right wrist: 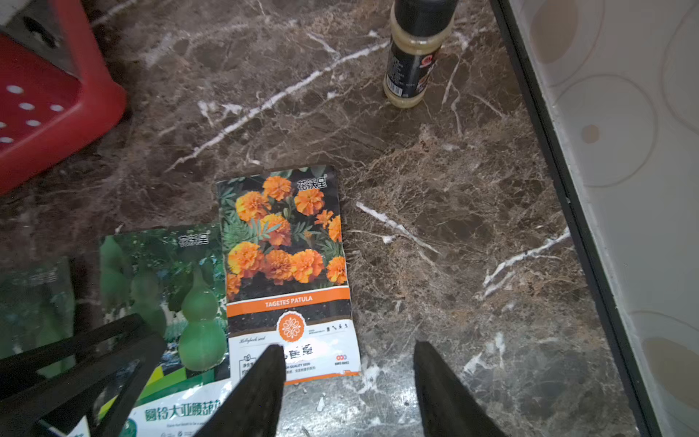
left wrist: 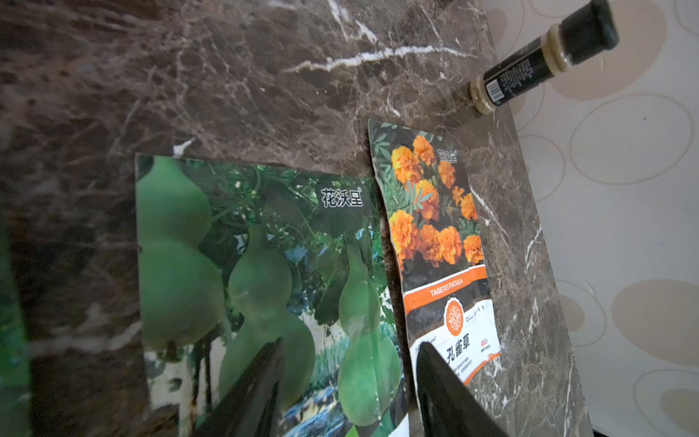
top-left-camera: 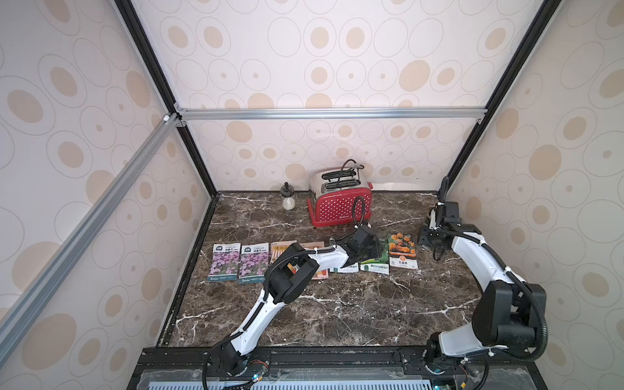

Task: Arrange the seed packets in a row
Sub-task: Adjust the seed packet at the center of the board.

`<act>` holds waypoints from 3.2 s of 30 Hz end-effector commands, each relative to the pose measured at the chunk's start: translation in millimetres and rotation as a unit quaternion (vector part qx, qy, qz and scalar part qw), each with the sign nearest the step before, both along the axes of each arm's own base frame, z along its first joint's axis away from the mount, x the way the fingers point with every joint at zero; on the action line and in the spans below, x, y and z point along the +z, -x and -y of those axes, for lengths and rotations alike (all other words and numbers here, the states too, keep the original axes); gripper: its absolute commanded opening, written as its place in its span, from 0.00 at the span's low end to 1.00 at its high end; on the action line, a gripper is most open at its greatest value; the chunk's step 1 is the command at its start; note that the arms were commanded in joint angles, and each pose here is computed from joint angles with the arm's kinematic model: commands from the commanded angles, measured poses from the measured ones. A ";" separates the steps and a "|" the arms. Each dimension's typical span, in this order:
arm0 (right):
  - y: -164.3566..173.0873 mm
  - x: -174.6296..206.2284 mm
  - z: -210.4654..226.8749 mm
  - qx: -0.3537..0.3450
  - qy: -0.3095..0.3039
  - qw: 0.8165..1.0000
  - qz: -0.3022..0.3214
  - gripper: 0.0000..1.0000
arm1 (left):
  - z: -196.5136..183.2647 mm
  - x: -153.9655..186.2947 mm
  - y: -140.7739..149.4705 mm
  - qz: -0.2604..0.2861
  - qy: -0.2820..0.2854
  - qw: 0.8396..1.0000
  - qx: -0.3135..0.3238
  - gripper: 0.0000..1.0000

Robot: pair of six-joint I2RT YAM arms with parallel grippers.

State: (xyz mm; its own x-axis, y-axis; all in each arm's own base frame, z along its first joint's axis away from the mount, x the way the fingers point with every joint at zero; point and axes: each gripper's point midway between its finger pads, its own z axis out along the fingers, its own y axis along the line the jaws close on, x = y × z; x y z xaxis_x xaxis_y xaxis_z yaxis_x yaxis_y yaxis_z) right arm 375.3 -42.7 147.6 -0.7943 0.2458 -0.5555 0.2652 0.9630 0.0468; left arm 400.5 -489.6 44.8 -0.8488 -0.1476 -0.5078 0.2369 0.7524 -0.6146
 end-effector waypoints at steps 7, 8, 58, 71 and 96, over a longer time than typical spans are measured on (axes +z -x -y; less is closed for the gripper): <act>19.3 -8.9 -19.3 0.005 -0.051 0.999 -0.012 0.57 | -17.9 -21.3 -2.2 -0.022 -0.033 0.997 0.063 0.58; 19.8 -10.5 -22.0 0.006 -0.058 0.998 -0.012 0.57 | -16.9 -19.1 -3.4 -0.020 -0.030 0.997 0.065 0.58; -5.5 -97.6 -69.9 0.053 -0.088 0.988 -0.116 0.55 | -58.3 124.6 63.2 0.101 0.011 0.994 -0.045 0.71; 12.4 -116.8 -65.6 0.069 -0.058 0.981 -0.170 0.55 | -71.0 107.0 66.4 0.090 0.001 0.995 -0.042 0.71; -17.3 -78.2 -161.0 0.148 -0.110 0.976 -0.114 0.55 | -147.2 131.2 57.2 0.103 -0.030 0.994 0.028 0.71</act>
